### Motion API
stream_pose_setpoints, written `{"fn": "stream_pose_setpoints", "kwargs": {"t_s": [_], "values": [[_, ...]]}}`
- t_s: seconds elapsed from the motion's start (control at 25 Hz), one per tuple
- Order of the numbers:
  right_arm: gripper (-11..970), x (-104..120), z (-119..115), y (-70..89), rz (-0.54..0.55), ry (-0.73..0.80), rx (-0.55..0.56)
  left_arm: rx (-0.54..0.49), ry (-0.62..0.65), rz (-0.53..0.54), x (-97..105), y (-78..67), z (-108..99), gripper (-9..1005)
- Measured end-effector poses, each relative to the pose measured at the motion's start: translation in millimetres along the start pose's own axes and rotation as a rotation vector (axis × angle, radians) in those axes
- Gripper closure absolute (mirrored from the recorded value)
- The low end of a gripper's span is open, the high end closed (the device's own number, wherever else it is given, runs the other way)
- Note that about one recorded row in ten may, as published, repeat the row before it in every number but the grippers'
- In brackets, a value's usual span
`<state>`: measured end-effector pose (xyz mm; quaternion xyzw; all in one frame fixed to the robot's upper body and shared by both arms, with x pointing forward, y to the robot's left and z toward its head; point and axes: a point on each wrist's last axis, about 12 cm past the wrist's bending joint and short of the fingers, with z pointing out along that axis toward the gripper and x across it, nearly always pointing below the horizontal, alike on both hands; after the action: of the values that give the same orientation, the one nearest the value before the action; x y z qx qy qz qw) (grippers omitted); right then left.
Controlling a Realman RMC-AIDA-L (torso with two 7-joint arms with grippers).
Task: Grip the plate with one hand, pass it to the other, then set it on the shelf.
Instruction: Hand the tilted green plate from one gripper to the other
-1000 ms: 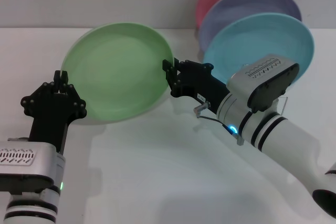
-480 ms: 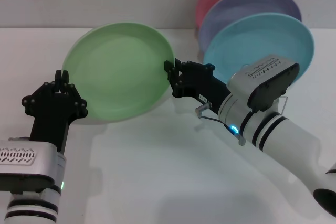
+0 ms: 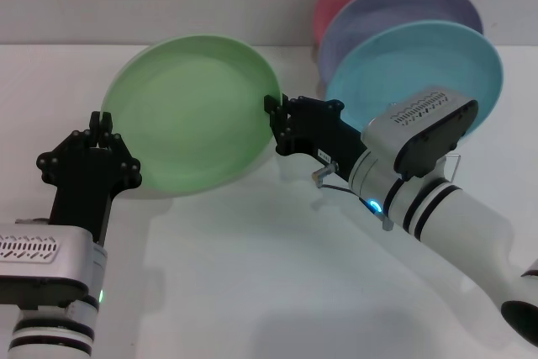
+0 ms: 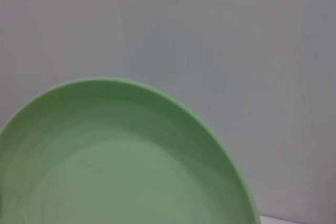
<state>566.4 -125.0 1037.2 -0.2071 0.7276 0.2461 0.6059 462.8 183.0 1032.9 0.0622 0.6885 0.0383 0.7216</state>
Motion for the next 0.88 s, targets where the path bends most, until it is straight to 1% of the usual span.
{"fn": "stream_pose_setpoints", "kwargs": {"t_s": [0.24, 0.88], "values": [[879, -0.9, 0.5, -0.7, 0.004, -0.004, 0.005, -0.001, 0.002, 0.000, 0.3, 0.2, 0.0, 914], [908, -1.2, 0.8, -0.3, 0.006, -0.005, 0.006, 0.002, 0.008, -0.003, 0.9, -0.2, 0.4, 912]]}}
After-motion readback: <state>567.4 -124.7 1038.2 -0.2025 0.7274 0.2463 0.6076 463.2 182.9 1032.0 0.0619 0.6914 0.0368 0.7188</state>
